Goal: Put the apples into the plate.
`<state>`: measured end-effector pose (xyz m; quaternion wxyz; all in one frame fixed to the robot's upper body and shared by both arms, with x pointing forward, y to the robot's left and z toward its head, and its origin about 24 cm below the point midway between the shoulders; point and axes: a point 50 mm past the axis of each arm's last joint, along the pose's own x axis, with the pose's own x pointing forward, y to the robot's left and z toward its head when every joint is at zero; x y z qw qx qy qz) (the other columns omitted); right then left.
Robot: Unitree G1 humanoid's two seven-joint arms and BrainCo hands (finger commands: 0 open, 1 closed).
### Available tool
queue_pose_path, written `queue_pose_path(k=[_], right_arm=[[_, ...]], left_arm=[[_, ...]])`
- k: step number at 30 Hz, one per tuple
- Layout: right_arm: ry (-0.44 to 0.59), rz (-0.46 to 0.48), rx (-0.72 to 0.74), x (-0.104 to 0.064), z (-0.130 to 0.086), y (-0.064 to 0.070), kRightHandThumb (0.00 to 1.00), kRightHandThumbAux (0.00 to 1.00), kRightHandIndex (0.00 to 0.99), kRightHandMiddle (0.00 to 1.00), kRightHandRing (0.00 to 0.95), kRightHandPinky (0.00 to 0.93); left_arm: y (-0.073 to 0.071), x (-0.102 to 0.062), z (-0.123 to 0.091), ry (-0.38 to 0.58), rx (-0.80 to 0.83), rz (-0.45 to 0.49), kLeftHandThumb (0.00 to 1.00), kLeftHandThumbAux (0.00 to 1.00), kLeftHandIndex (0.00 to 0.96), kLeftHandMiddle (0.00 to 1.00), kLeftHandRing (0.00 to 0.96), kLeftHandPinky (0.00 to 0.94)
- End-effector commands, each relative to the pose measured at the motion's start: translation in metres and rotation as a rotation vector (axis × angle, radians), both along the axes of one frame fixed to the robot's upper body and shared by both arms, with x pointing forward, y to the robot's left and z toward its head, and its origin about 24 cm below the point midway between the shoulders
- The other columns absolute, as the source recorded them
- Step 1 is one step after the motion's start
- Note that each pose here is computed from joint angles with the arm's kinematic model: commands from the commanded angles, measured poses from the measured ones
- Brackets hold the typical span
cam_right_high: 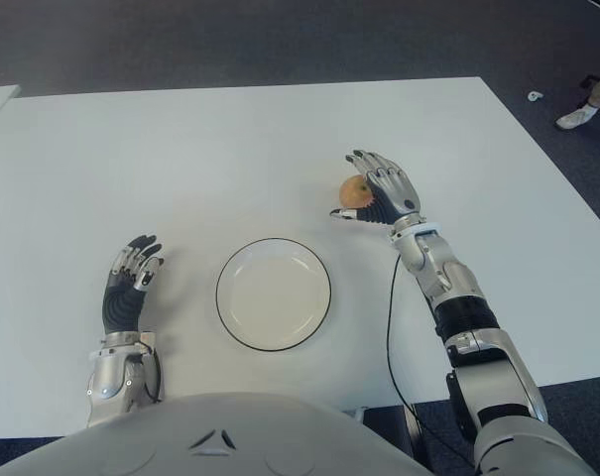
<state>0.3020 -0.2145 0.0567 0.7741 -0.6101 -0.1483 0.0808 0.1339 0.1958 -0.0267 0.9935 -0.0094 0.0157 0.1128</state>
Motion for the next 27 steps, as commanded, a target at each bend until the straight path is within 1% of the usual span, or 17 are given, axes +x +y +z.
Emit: queue_pose_path(k=[1, 7, 14, 20, 27], right_arm=[[0.022, 0.004, -0.009, 0.005, 0.002, 0.000, 0.404, 0.444, 0.031, 0.062, 0.050, 0.089], [0.059, -0.005, -0.015, 0.013, 0.001, -0.001, 0.379, 0.464, 0.028, 0.050, 0.042, 0.070], [0.129, -0.057, -0.013, 0.027, -0.011, -0.006, 0.372, 0.487, 0.027, 0.039, 0.034, 0.054], [0.144, -0.070, -0.006, 0.029, -0.016, -0.006, 0.354, 0.487, 0.029, 0.036, 0.032, 0.047], [0.157, -0.086, 0.005, 0.028, -0.025, -0.007, 0.349, 0.459, 0.030, 0.037, 0.033, 0.061]], left_arm=[[0.001, -0.023, -0.022, 0.149, -0.025, 0.017, 0.261, 0.540, 0.180, 0.196, 0.221, 0.259], [0.004, -0.024, -0.022, 0.154, -0.023, 0.018, 0.262, 0.542, 0.182, 0.202, 0.231, 0.269], [0.006, -0.024, -0.022, 0.144, -0.016, 0.018, 0.261, 0.535, 0.190, 0.207, 0.235, 0.267], [0.008, -0.025, -0.021, 0.133, -0.014, 0.022, 0.273, 0.538, 0.197, 0.207, 0.234, 0.268], [0.011, -0.027, -0.020, 0.129, 0.002, 0.024, 0.278, 0.542, 0.210, 0.211, 0.237, 0.271]])
